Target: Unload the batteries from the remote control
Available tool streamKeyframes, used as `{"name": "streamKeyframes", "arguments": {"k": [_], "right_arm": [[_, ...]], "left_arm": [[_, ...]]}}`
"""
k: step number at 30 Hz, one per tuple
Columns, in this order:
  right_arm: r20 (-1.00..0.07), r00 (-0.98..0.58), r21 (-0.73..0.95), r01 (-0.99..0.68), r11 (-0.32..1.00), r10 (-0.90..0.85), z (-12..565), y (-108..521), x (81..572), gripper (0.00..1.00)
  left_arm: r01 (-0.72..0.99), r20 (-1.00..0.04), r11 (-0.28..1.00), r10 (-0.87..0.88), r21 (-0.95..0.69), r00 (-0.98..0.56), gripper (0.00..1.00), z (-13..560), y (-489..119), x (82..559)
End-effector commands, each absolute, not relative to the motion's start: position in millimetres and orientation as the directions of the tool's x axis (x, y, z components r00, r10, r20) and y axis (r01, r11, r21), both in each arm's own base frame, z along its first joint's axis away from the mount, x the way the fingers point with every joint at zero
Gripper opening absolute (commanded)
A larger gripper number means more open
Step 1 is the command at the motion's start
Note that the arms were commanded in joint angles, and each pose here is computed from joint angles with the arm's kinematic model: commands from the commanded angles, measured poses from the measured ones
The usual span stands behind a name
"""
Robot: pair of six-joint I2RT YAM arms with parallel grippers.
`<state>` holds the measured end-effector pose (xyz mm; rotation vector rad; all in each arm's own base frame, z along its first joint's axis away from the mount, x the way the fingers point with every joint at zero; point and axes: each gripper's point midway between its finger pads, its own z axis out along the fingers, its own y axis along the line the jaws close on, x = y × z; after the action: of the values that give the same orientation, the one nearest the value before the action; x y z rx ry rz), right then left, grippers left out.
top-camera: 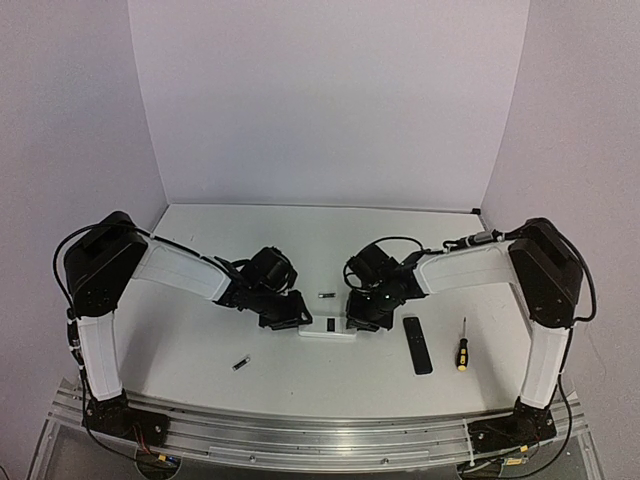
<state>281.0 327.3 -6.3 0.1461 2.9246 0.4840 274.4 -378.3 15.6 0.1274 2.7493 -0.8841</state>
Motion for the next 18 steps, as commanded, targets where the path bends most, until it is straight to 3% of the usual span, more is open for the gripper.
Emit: {"name": "streamKeyframes", "arguments": {"k": [1,4,12,16,18], "right_arm": [[0.027,-0.996,0.202,0.089,0.975,0.086,-104.2,286.7,216.1,0.20],[-0.029,-0.993,0.194,0.104,0.975,0.112,-86.8,271.3,224.5,0.28],[-0.192,-0.978,0.203,0.040,0.978,0.080,-25.3,262.8,252.3,0.39],[-0.271,-0.962,0.164,-0.015,0.986,0.030,4.6,251.7,259.1,0.49],[-0.314,-0.949,0.157,-0.047,0.987,0.005,20.0,247.7,261.9,0.59]], "left_arm": [[0.130,-0.082,0.927,0.107,-0.351,-0.991,0.34,-61.4,-344.4,220.4],[0.115,-0.105,0.956,0.090,-0.268,-0.990,0.36,-62.0,-332.0,228.1],[0.117,-0.172,0.968,0.080,-0.222,-0.982,0.46,-46.1,-326.7,241.5],[0.115,-0.231,0.977,0.072,-0.180,-0.970,0.64,-30.8,-323.3,254.7],[0.116,-0.263,0.980,0.070,-0.162,-0.962,0.70,-20.3,-322.9,262.2]]}}
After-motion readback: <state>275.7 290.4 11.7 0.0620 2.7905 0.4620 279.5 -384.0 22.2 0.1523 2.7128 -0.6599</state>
